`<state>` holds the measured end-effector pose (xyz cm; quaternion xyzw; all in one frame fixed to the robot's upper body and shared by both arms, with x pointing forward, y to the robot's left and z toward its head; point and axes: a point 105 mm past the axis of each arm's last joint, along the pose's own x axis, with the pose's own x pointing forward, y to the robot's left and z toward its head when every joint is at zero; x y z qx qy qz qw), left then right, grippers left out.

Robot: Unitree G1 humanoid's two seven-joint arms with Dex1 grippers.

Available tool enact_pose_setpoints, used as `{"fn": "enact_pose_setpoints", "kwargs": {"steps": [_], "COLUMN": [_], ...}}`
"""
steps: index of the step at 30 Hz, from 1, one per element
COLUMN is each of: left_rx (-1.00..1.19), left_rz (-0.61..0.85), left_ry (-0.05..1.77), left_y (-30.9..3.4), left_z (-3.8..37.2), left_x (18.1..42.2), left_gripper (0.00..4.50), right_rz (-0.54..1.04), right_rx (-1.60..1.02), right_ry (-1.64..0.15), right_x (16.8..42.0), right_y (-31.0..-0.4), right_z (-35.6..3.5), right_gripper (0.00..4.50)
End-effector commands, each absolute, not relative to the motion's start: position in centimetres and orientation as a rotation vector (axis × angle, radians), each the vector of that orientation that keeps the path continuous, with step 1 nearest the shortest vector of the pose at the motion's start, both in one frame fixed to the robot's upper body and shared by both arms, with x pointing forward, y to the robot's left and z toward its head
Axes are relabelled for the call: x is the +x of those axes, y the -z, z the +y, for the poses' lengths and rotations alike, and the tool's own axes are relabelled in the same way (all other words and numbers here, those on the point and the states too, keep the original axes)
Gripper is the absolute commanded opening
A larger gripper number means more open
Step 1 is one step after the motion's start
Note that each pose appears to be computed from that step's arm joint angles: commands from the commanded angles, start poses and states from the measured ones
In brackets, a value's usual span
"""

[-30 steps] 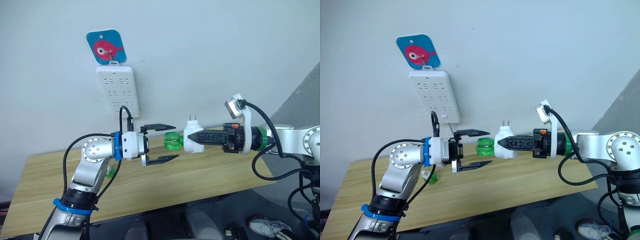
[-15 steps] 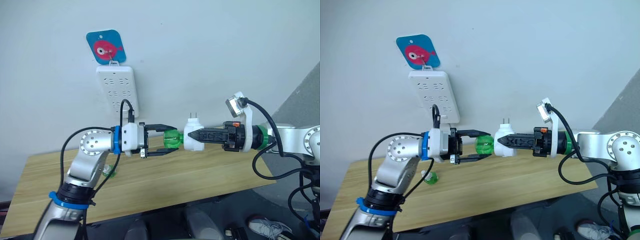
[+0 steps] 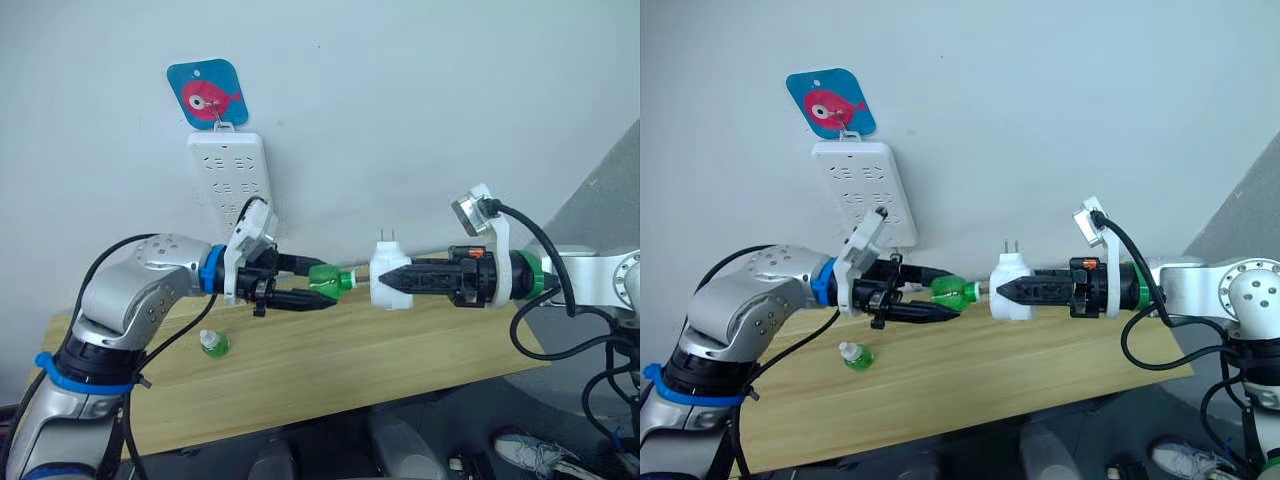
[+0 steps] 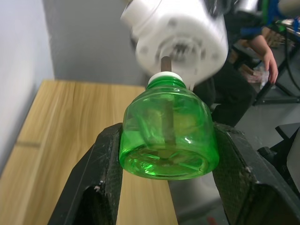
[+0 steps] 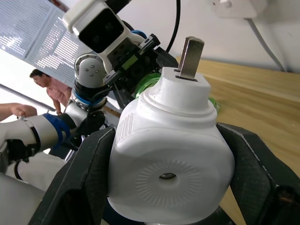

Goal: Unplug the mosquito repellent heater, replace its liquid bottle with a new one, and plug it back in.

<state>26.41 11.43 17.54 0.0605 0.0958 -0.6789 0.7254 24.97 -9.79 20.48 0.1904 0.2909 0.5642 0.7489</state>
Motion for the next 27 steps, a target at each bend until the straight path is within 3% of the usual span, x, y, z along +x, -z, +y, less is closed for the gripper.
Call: {"fn": "enact_pose_setpoints", "kwargs": {"steps": [1, 5, 9, 15, 27], "left_rx": [0.208, 0.215, 0.273, 0.308, 0.308], "left_rz": [0.131, 0.124, 0.047, 0.014, -0.015], "left_ry": [1.452, 1.449, 1.309, 1.314, 1.285], "left_y": [-18.4, -18.3, -16.5, -15.2, -14.5], "left_z": [12.5, 12.5, 12.8, 11.8, 10.1], "left_x": [26.7, 26.7, 27.0, 25.4, 23.9], "left_gripper": [2.27, 2.27, 2.27, 2.27, 2.27], "right_rz": [0.593, 0.593, 0.753, 0.792, 0.949], "right_rx": [0.377, 0.37, -0.009, -0.206, -0.378], "right_ry": [-1.207, -1.208, -0.764, -0.537, -0.449], "right_x": [25.1, 25.1, 27.7, 29.8, 32.5], "right_y": [-21.4, -21.4, -12.9, -7.6, -4.4], "right_z": [-11.2, -11.4, -16.2, -19.0, -20.2], "right_gripper": [3.07, 3.07, 3.07, 3.07, 3.07]}}
